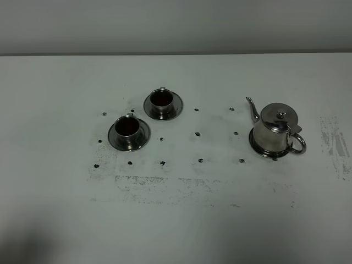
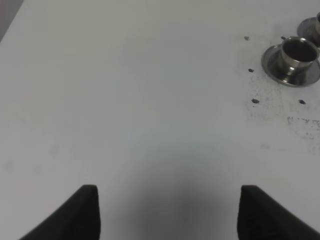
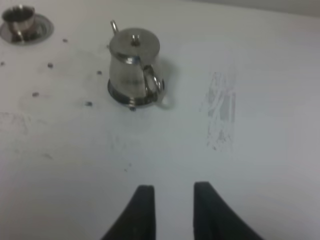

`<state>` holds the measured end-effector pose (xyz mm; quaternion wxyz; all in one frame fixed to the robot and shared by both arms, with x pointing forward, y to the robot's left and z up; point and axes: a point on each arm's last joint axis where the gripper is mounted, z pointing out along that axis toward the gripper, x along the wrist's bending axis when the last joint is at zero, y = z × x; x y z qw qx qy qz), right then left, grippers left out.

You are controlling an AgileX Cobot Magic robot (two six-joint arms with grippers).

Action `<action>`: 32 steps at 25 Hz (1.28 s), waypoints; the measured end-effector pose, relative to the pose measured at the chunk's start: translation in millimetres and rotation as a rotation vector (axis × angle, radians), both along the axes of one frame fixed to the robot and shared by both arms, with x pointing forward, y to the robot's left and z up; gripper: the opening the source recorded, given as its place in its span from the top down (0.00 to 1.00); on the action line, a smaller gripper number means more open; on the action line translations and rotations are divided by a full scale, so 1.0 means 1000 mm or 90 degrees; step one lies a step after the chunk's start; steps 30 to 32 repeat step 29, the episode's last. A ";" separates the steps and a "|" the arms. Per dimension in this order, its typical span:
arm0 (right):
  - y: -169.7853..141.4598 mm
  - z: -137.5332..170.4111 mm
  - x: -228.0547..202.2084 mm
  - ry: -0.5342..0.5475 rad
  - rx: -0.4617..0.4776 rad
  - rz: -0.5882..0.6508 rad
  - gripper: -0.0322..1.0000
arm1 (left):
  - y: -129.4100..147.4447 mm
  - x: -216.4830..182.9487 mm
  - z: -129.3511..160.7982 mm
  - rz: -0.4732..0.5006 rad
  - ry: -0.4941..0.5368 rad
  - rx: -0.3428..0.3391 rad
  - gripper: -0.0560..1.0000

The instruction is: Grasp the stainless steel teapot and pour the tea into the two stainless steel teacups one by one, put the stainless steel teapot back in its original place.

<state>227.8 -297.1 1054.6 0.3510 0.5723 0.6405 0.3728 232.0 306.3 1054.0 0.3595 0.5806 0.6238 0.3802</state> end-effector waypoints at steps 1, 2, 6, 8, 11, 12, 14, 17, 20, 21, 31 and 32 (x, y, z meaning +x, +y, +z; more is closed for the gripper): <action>0.000 0.000 0.000 -0.001 0.000 -0.001 0.80 | 0.000 0.000 0.000 0.000 0.000 0.000 0.41; 0.000 0.000 0.000 0.000 0.000 -0.001 0.80 | 0.000 0.000 0.000 0.000 0.000 0.000 0.41; 0.000 0.000 0.000 0.000 0.000 -0.002 0.80 | 0.000 0.000 0.000 0.000 0.000 0.000 0.41; 0.000 0.000 0.000 -0.001 0.000 -0.002 0.80 | 0.000 0.000 0.000 0.000 0.000 0.000 0.41; 0.000 0.000 0.000 -0.001 0.000 -0.002 0.80 | 0.000 0.000 0.000 0.000 0.000 0.000 0.41; 0.000 0.000 0.000 -0.001 0.000 -0.002 0.80 | 0.000 0.000 0.000 0.000 0.000 0.000 0.41; 0.000 0.000 0.000 -0.001 0.000 -0.002 0.80 | 0.000 0.000 0.000 0.000 0.000 0.000 0.41; 0.000 0.000 0.000 -0.001 0.000 -0.003 0.80 | 0.000 0.000 0.000 0.000 0.000 0.000 0.41; 0.000 0.000 0.000 -0.001 0.000 -0.003 0.80 | 0.000 0.000 0.000 0.000 0.000 0.000 0.41; 0.000 0.000 0.000 -0.001 0.000 -0.003 0.80 | 0.000 0.000 0.000 0.000 0.000 0.000 0.41; 0.000 0.000 0.000 -0.001 0.000 -0.003 0.80 | 0.000 0.000 0.000 0.000 0.000 0.000 0.41; 0.000 0.000 0.000 -0.001 0.000 -0.003 0.80 | 0.000 0.000 0.000 0.000 0.000 0.000 0.41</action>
